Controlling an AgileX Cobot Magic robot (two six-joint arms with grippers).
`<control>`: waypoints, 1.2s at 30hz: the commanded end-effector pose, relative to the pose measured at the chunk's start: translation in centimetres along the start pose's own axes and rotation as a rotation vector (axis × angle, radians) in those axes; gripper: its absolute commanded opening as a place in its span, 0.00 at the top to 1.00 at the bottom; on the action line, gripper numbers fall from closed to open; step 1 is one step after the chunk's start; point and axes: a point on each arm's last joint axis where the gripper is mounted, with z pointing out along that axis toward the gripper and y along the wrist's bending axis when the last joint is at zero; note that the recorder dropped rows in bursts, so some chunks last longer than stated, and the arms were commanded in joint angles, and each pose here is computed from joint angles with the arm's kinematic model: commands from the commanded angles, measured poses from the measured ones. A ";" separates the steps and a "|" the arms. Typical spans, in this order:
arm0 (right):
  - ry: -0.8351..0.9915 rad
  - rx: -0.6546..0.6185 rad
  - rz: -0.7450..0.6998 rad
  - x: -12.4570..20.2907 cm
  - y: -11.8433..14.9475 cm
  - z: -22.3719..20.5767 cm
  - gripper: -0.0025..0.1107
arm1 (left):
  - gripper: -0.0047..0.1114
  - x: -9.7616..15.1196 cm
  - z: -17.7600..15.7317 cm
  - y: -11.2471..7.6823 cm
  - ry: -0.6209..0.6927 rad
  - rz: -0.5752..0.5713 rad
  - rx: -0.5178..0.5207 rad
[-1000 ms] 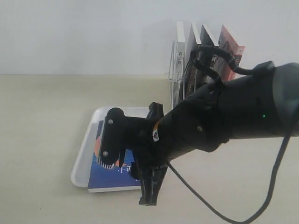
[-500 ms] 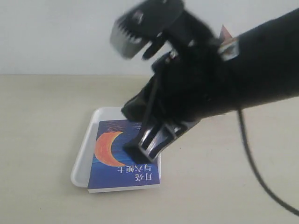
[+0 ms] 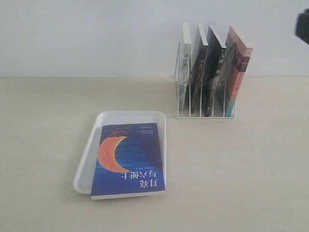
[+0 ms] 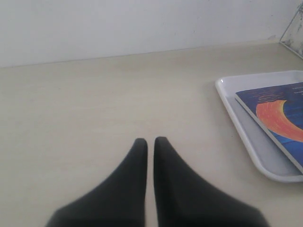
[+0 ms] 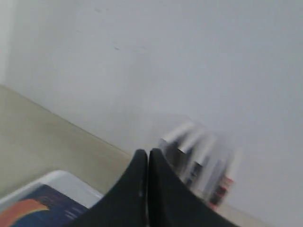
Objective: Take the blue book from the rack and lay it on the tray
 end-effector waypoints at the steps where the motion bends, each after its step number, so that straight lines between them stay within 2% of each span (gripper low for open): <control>1: 0.080 0.314 0.239 3.7 -3.7 0.0 0.98 | 0.92 -0.3 -0.1 0.0 -0.022 0.001 -0.003; 4: 0.138 0.471 0.334 5.7 -5.8 0.1 0.98 | 0.92 -0.3 -0.1 0.0 -0.022 0.001 -0.003; 7: 0.189 0.510 0.351 7.8 -6.2 0.6 0.98 | 0.92 -0.3 -0.1 0.0 -0.022 0.001 -0.003; 11: 0.148 0.516 0.323 10.9 -5.3 0.6 0.98 | 0.92 -0.3 -0.1 0.0 -0.022 0.001 -0.003; 16: 0.039 0.500 0.244 14.1 -3.2 -1.3 0.98 | 0.92 -0.3 -0.1 0.0 -0.022 0.001 -0.003; 19: 0.057 0.501 0.253 14.8 -2.9 -1.7 0.98 | 0.92 -0.3 -0.1 0.0 -0.022 0.001 -0.003; 23: 0.150 0.488 0.364 15.8 -2.5 -1.8 0.98 | 0.92 -0.3 -0.1 0.0 -0.022 0.001 -0.003; 36: 0.159 0.486 0.366 15.8 -2.5 -1.8 0.98 | 0.92 -0.3 -0.1 0.0 -0.022 0.001 -0.003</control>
